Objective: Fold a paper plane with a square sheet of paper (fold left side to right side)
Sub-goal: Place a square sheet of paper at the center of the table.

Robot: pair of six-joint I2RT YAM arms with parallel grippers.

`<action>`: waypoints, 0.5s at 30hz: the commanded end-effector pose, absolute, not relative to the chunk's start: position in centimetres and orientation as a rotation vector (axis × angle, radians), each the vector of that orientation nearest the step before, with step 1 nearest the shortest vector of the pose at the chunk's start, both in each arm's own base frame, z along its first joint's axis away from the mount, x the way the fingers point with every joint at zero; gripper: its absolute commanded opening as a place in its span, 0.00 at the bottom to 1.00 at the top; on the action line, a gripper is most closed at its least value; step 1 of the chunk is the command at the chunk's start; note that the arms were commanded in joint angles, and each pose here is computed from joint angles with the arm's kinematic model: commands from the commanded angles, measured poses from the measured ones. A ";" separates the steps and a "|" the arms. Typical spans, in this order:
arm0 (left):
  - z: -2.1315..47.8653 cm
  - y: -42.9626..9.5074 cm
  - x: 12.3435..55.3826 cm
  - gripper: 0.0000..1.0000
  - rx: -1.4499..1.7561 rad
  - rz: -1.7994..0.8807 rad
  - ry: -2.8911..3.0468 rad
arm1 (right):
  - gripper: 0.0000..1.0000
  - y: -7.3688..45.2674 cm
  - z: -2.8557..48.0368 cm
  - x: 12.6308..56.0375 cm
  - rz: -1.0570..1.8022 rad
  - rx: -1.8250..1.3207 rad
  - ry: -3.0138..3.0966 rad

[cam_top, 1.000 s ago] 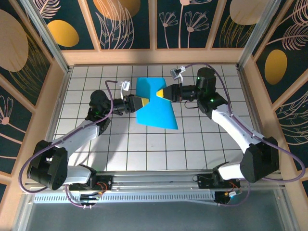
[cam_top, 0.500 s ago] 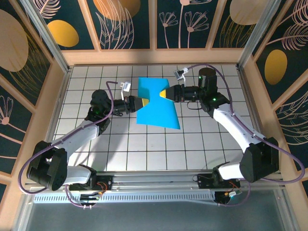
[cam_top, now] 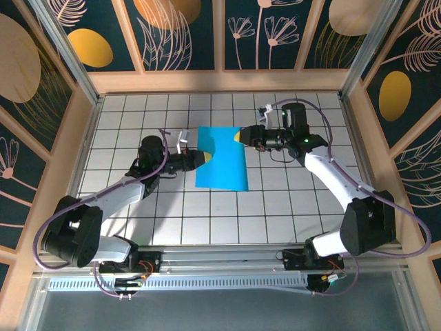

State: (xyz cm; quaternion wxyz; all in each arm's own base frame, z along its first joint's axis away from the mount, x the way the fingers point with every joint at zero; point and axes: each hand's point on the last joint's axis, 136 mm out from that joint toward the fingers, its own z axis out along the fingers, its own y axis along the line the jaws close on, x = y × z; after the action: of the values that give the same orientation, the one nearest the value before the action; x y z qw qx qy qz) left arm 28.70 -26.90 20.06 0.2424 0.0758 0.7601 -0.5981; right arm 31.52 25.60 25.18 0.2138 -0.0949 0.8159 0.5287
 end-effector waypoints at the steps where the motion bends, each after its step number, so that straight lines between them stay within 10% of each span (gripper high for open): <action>1: 14.5 -26.0 28.6 0.00 0.025 -1.574 2.251 | 0.53 23.3 20.7 33.0 1.272 -0.087 2.382; 15: 3.5 -23.2 28.3 0.00 -0.134 -1.191 2.634 | 0.40 22.4 11.9 32.4 1.176 0.097 2.499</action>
State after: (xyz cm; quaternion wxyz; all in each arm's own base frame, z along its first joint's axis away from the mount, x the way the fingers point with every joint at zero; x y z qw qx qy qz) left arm 27.84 -23.60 4.05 0.1174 -0.0582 0.8882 -0.4404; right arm 31.92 21.76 12.32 0.1774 0.0358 0.8923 0.4136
